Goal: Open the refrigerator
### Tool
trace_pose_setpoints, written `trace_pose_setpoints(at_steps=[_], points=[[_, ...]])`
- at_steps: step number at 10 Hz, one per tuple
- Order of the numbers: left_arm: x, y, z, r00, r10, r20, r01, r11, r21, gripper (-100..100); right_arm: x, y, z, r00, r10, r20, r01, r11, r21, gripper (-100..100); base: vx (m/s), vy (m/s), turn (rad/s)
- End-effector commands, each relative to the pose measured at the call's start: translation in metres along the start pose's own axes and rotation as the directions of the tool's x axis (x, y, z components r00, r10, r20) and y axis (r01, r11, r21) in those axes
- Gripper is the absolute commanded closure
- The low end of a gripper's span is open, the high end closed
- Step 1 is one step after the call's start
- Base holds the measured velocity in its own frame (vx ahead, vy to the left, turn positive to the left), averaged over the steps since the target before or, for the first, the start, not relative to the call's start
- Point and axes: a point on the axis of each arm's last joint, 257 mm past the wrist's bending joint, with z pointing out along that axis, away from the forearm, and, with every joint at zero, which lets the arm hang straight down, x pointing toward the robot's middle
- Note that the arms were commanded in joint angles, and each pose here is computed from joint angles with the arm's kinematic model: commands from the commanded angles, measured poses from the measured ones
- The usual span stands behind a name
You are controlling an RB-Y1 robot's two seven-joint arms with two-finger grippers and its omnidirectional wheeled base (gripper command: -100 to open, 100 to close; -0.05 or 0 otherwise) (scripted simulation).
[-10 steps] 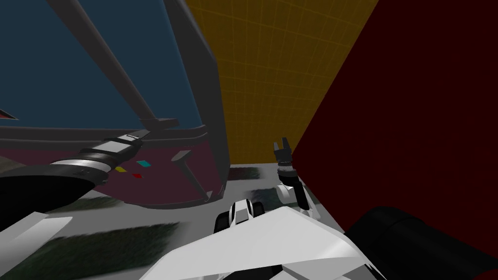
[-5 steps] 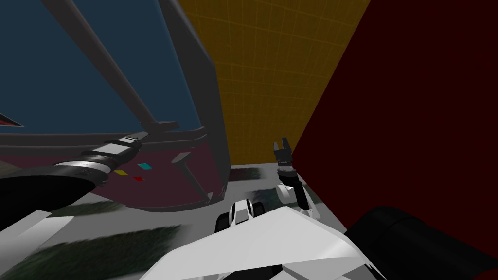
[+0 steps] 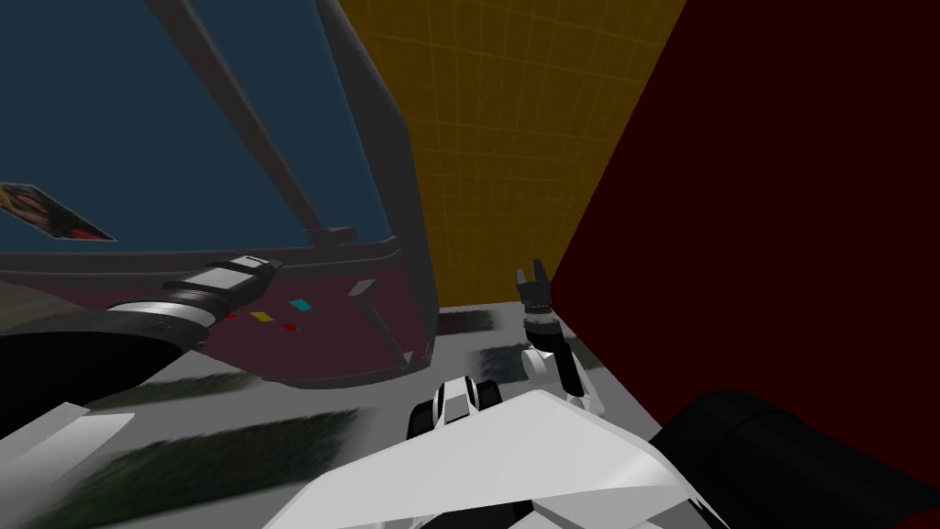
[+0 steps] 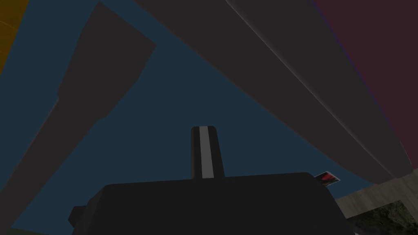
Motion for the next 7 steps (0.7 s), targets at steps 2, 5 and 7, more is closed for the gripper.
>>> trace_pose_setpoints(at_steps=[2, 5, 7], points=[[0.018, -0.016, -0.005, 0.9987, -0.011, -0.049, 0.013, 0.9988, 0.047, 100, 0.0, 0.0, 0.0, 1.0, 0.0, 0.0, 0.0, 1.0, 0.0, 0, -0.232, 0.313, -0.042], [0.043, -0.038, -0.013, 0.9923, -0.023, -0.122, 0.036, 0.9935, 0.108, 100, 0.0, 0.0, 0.0, 1.0, 0.0, 0.0, 0.0, 1.0, 0.0, 0, -0.277, 0.26, -0.05], [0.051, -0.045, -0.016, 0.9889, -0.027, -0.146, 0.046, 0.9908, 0.127, 100, 0.0, 0.0, 0.0, 1.0, 0.0, 0.0, 0.0, 1.0, 0.0, 0, -0.202, 0.231, -0.029]])
